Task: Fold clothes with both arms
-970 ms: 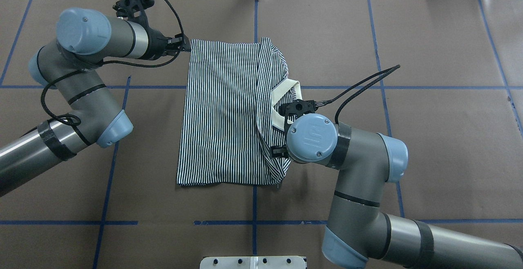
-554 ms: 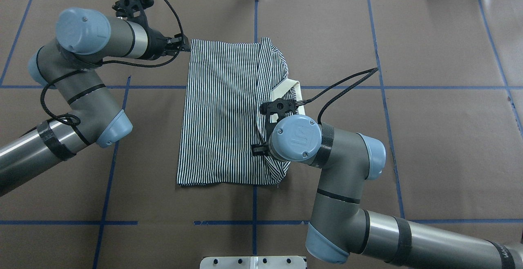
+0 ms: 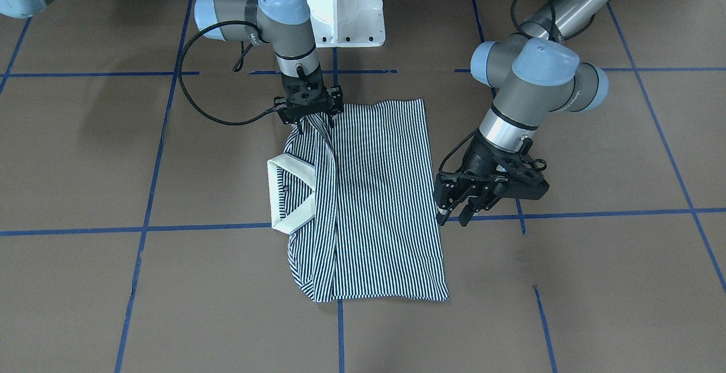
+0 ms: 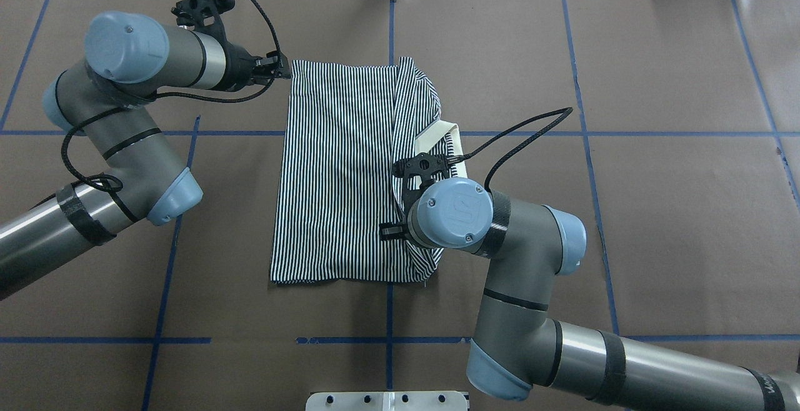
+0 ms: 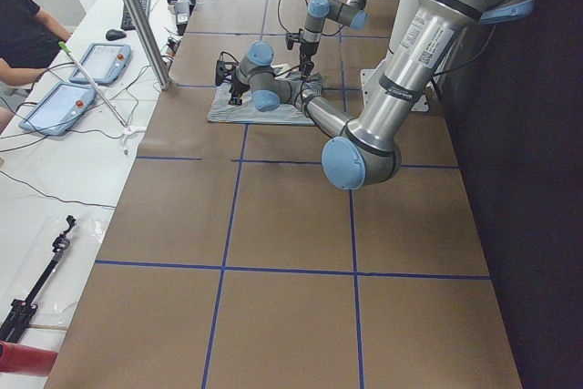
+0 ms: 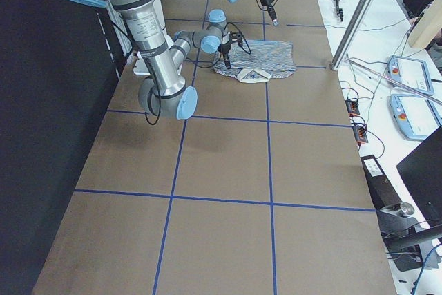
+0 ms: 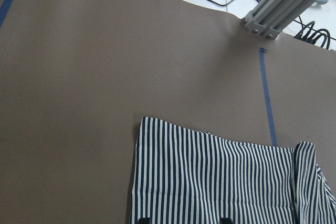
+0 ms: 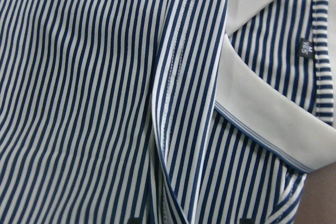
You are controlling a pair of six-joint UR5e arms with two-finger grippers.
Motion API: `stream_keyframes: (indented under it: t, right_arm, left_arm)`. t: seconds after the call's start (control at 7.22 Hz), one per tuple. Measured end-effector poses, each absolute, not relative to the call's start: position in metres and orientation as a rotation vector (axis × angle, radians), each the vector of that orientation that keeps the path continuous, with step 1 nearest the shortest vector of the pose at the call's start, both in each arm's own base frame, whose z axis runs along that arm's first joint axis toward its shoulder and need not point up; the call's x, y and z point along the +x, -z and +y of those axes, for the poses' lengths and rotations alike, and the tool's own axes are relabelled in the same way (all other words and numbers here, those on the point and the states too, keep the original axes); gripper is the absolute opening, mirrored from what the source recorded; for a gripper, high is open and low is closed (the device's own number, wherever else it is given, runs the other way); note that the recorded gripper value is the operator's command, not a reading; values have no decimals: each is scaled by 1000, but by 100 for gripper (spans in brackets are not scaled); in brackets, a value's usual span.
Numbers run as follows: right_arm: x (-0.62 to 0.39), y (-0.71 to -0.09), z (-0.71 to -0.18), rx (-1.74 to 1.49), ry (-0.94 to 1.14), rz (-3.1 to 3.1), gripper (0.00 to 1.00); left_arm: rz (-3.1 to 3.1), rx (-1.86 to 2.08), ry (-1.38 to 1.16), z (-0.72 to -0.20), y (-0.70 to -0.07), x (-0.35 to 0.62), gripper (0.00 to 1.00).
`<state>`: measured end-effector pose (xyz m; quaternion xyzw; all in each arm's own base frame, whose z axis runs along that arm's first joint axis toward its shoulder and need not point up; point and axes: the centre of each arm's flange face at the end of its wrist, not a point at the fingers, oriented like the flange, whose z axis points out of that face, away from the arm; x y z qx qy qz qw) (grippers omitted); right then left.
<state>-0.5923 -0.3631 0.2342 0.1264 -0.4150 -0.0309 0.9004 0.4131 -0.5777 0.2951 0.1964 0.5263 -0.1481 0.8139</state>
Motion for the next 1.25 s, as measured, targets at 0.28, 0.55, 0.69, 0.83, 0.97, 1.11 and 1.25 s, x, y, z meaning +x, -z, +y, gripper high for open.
stream_keyframes:
  t: [0.28, 0.55, 0.69, 0.83, 0.97, 1.11, 1.25]
  right_arm:
    - [-593, -236, -362, 255, 67, -859, 0]
    - [-589, -237, -361, 231, 90, -873, 0]
    - [-583, -241, -362, 216, 109, -879, 0]
    - [-574, -250, -362, 209, 122, -876, 0]
    - [-564, -260, -360, 208, 133, -872, 0]
    - [-557, -268, -356, 207, 139, -868, 12]
    - [-554, -270, -355, 208, 137, -866, 25]
  left_arm:
    - [1126, 420, 315, -577, -293, 413, 53]
    - [1127, 421, 315, -577, -293, 413, 53]
    - [1127, 421, 315, -577, -293, 413, 53]
    - [1127, 421, 315, -577, -293, 413, 53]
    - [1127, 421, 314, -576, -293, 413, 53]
    - [1128, 420, 315, -576, -293, 413, 53]
    - [1128, 420, 315, -576, -293, 413, 54]
